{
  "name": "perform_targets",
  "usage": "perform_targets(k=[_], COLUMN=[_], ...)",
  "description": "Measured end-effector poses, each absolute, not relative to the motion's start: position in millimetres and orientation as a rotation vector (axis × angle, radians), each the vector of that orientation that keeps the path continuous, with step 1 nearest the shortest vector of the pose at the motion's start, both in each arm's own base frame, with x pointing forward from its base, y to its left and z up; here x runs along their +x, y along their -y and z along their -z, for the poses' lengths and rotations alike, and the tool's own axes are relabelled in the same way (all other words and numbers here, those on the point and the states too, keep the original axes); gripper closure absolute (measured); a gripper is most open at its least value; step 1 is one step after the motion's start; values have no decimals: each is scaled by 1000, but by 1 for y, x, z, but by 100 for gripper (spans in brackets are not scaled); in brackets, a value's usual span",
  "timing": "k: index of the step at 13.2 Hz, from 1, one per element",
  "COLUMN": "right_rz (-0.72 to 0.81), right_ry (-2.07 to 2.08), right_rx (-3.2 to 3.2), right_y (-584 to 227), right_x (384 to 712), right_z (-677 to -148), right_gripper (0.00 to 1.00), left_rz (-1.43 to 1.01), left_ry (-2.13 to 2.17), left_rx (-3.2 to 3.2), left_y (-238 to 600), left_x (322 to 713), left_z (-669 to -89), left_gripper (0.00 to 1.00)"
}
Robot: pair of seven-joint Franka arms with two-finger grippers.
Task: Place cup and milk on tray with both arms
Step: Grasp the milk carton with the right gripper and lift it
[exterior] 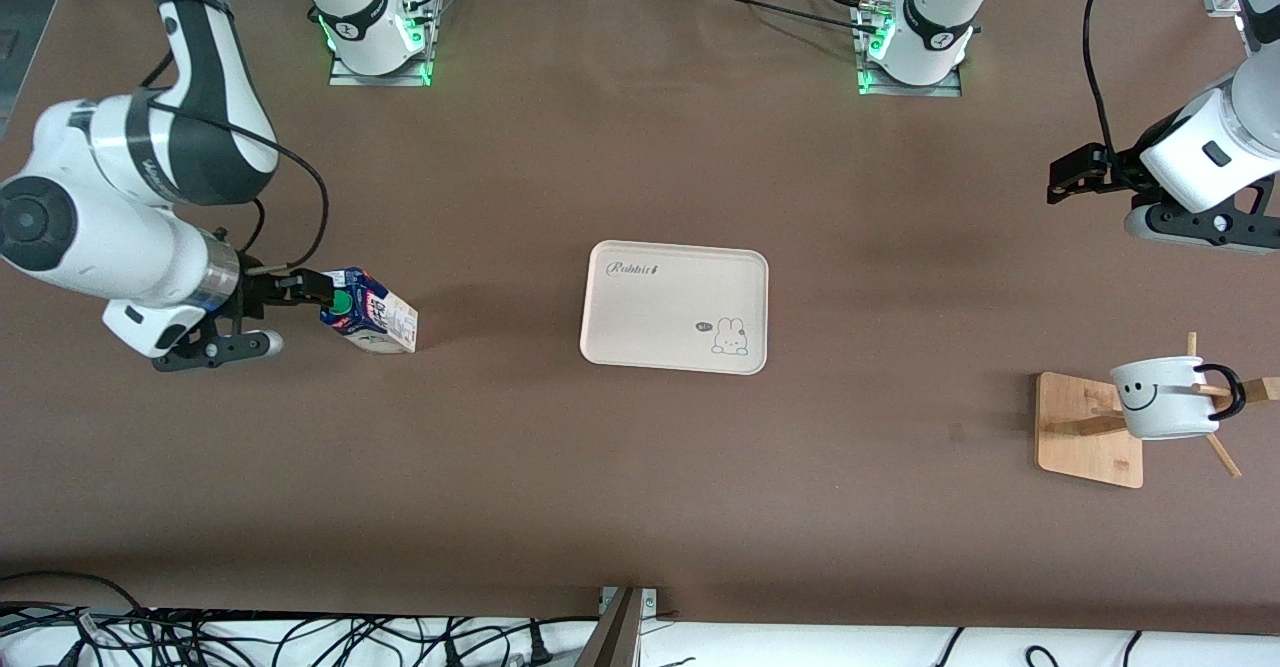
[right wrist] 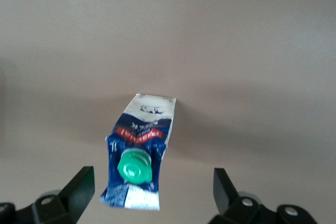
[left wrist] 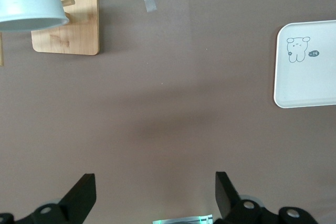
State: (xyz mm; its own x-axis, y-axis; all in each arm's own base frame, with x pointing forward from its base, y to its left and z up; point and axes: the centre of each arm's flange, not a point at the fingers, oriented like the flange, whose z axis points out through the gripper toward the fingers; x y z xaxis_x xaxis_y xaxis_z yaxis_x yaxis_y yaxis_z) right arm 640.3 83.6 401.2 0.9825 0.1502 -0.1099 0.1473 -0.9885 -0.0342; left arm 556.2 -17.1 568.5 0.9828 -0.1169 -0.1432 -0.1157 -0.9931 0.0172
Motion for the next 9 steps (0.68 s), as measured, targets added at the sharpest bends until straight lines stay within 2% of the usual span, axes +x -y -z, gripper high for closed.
perform_targets(k=[6,9], right_rz=[-214,-237], right_ry=[83,82], right_rx=[-3120,-3121], right_y=[-99,-98], right_x=[622,613], right_z=[-347,-331], right_gripper=[0,2], left_rz=[207,156], left_ry=[95,85], left_rx=[3129,3134], left_y=[18,24], left_x=[558,575], left_z=[-573,-580], left_gripper=[0,0])
